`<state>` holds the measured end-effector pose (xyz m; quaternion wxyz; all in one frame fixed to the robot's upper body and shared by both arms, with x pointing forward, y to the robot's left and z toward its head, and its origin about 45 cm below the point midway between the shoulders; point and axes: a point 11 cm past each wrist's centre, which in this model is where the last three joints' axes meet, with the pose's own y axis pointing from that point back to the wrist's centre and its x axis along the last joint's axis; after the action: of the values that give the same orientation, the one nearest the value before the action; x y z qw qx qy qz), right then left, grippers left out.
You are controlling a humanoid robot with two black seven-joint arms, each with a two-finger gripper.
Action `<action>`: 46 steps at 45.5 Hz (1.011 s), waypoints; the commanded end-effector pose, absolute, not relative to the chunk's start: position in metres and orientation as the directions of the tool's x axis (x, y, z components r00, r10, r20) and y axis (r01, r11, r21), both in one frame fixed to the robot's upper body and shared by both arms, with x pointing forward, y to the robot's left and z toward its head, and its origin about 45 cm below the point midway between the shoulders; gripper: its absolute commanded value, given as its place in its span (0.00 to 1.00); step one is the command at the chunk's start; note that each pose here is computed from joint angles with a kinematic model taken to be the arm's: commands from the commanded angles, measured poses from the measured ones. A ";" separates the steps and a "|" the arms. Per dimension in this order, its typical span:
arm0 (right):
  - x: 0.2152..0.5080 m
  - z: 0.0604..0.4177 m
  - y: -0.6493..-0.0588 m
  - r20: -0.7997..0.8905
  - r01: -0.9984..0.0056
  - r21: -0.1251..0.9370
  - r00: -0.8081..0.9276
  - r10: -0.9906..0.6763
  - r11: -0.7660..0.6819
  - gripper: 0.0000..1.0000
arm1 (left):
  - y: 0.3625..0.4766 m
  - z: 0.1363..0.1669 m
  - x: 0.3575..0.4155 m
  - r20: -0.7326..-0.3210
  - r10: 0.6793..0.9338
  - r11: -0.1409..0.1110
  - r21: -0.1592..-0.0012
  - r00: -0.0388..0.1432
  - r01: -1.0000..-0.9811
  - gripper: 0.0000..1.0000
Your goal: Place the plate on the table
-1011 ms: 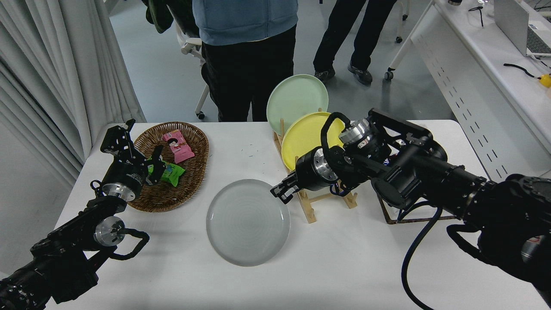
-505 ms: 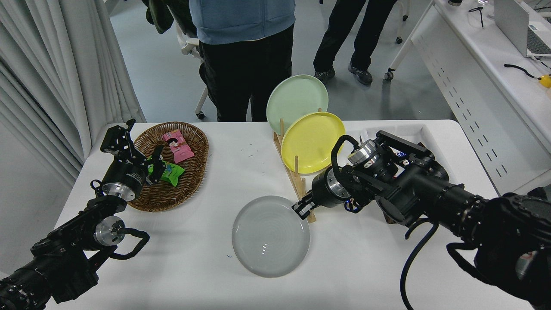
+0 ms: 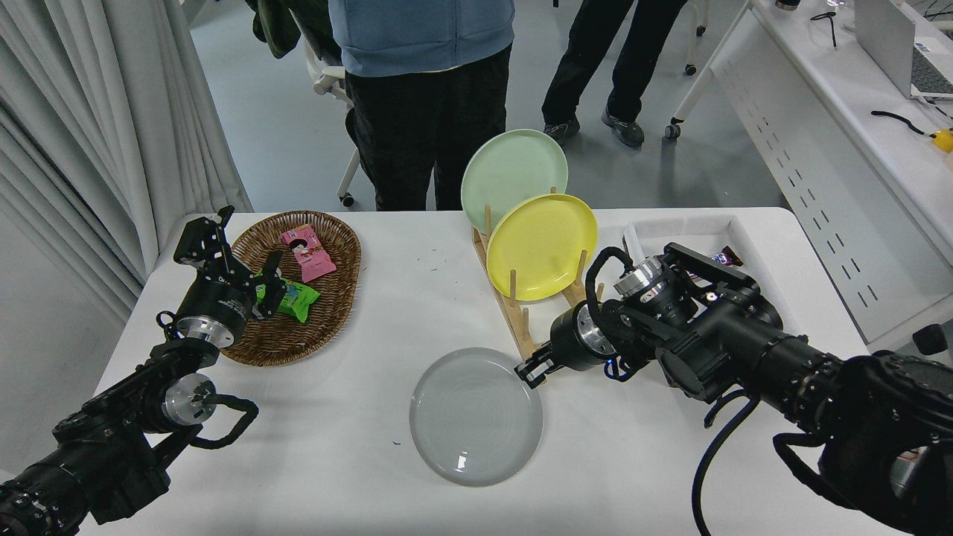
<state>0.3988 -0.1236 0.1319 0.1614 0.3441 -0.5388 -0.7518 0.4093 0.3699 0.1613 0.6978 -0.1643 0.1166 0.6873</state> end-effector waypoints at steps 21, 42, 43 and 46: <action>0.396 0.129 -0.123 -0.342 -0.120 0.919 -0.715 -0.610 -0.376 0.00 | 0.369 0.1615 0.4097 -0.390 0.920 0.002 -0.070 0.029 -0.998 1.00; 0.388 0.121 -0.121 -0.332 -0.098 0.919 -0.717 -0.613 -0.383 0.00 | 0.370 0.1612 0.4092 -0.389 0.921 0.001 -0.069 0.028 -0.998 1.00; 0.388 0.122 -0.121 -0.333 -0.098 0.918 -0.716 -0.614 -0.383 0.00 | 0.369 0.1609 0.4092 -0.390 0.920 0.002 -0.069 0.028 -0.998 1.00; 0.387 0.121 -0.120 -0.333 -0.096 0.917 -0.715 -0.614 -0.386 0.00 | 0.370 0.1612 0.4092 -0.389 0.921 0.001 -0.069 0.028 -0.998 1.00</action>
<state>0.3900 -0.1214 0.1236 0.1673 0.3375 -0.5307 -0.7592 0.4092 0.3697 0.1611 0.6978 -0.1643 0.1168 0.6873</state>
